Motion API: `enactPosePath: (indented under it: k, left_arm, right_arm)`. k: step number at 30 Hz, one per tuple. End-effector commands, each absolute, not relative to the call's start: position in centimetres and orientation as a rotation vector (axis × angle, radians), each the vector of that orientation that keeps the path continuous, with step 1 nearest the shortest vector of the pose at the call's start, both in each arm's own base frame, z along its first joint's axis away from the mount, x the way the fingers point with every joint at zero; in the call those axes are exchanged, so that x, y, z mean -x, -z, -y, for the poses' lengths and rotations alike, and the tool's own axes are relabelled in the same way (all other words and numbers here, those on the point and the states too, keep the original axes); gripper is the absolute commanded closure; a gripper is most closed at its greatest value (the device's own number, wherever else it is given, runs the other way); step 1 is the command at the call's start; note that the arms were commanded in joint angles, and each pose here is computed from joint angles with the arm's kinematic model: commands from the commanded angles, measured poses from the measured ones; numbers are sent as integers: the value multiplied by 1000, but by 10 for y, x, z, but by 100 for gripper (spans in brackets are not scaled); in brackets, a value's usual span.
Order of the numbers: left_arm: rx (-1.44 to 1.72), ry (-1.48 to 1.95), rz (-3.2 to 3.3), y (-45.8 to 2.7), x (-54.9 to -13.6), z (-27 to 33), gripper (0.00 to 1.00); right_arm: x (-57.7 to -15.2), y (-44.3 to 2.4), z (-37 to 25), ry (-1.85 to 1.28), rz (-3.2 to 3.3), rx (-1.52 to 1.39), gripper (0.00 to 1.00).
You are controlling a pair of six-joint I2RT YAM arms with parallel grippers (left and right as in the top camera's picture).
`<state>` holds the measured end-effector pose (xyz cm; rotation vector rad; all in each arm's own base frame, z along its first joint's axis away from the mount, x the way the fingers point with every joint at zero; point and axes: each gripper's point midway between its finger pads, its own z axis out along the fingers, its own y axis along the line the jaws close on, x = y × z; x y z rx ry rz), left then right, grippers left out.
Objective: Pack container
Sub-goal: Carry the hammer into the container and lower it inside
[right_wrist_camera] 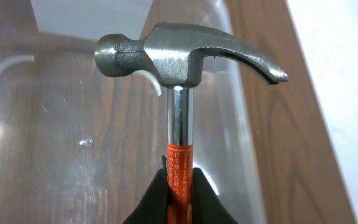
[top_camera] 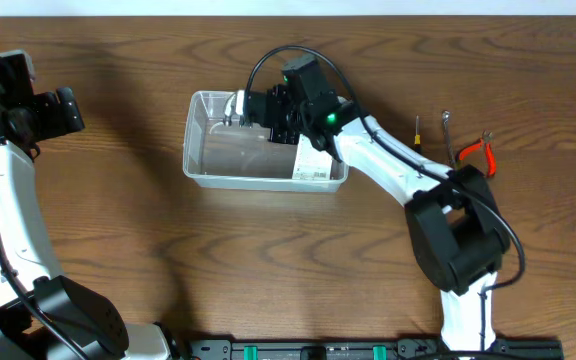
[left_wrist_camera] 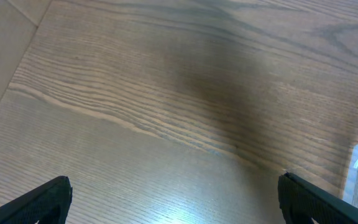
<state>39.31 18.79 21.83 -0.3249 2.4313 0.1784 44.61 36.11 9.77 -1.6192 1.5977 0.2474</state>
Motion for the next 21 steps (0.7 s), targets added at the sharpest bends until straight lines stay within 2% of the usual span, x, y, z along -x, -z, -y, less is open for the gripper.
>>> enactPosePath:
  k: [1,12,14,17,20,21]
  left_arm:
    - [337,-179,-2430,-218,-394,-190,2]
    - [337,-179,-2430,-218,-394,-190,2]
    - [337,-179,-2430,-218,-394,-190,2]
    - [337,-179,-2430,-218,-394,-190,2]
    - [337,-179,-2430,-218,-394,-190,2]
    - [337,-179,-2430,-218,-394,-190,2]
  right_arm:
    - [-448,-85,-365,-260,-1573,1640,99]
    - [-459,-86,-378,-311,-1577,1532,99]
    - [-459,-86,-378,-314,-1580,1529,96]
    - [-459,-86,-378,-320,-1590,1520,83]
    - [-459,-86,-378,-337,-1613,1498,55]
    - [-459,-86,-378,-346,-1627,1484,51]
